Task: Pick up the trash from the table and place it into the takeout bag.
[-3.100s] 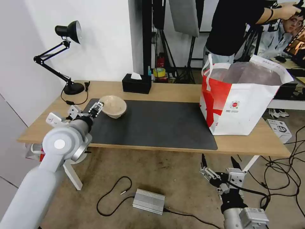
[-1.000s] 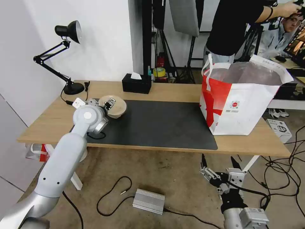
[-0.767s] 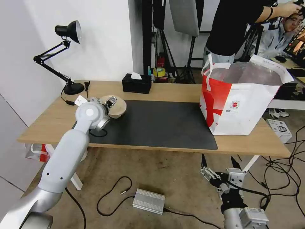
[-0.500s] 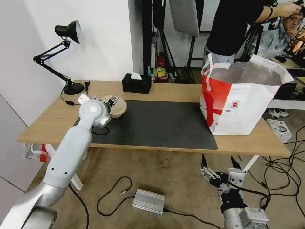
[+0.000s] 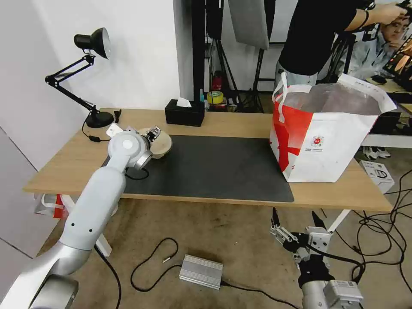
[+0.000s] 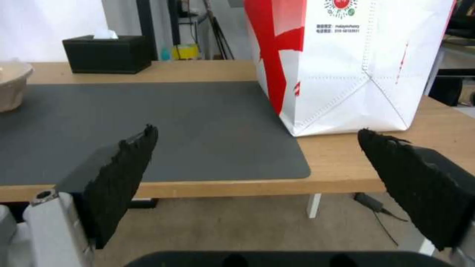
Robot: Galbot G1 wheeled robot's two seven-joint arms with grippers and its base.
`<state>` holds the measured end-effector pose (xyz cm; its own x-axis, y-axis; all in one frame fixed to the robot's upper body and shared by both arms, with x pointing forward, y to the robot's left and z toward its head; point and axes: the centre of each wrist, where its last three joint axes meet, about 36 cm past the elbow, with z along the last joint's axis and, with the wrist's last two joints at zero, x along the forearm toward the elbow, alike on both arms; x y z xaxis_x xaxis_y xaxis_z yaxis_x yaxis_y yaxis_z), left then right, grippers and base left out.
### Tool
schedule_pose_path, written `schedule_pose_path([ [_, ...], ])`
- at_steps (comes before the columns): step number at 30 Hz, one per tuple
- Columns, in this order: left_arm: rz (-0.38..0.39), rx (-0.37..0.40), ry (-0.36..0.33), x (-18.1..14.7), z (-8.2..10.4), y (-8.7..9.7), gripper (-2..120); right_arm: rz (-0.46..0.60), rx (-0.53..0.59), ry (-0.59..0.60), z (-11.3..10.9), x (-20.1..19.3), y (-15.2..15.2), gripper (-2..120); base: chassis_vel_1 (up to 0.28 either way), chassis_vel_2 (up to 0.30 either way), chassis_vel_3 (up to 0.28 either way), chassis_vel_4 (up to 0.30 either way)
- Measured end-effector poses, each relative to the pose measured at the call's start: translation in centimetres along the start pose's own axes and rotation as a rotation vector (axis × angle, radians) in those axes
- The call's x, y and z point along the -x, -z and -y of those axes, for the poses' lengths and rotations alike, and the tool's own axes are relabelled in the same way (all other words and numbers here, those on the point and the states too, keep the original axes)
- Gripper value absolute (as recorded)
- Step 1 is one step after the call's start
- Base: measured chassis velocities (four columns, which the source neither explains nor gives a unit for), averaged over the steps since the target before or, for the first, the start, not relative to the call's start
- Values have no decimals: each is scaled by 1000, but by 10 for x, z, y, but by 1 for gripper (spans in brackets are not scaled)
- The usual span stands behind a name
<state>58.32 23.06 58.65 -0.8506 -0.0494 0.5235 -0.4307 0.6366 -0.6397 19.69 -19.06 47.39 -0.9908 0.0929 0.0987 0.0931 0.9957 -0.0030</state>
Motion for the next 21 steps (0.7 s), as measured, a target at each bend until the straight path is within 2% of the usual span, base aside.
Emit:
schedule_pose_path([
  [10, 40, -4, -60, -21, -3, 13, 100, 0, 0, 0, 0, 0, 0, 100, 0, 0, 0, 0],
  [21, 48, -8, -21, -16, -11, 16, 100, 0, 0, 0, 0, 0, 0, 100, 0, 0, 0, 0],
])
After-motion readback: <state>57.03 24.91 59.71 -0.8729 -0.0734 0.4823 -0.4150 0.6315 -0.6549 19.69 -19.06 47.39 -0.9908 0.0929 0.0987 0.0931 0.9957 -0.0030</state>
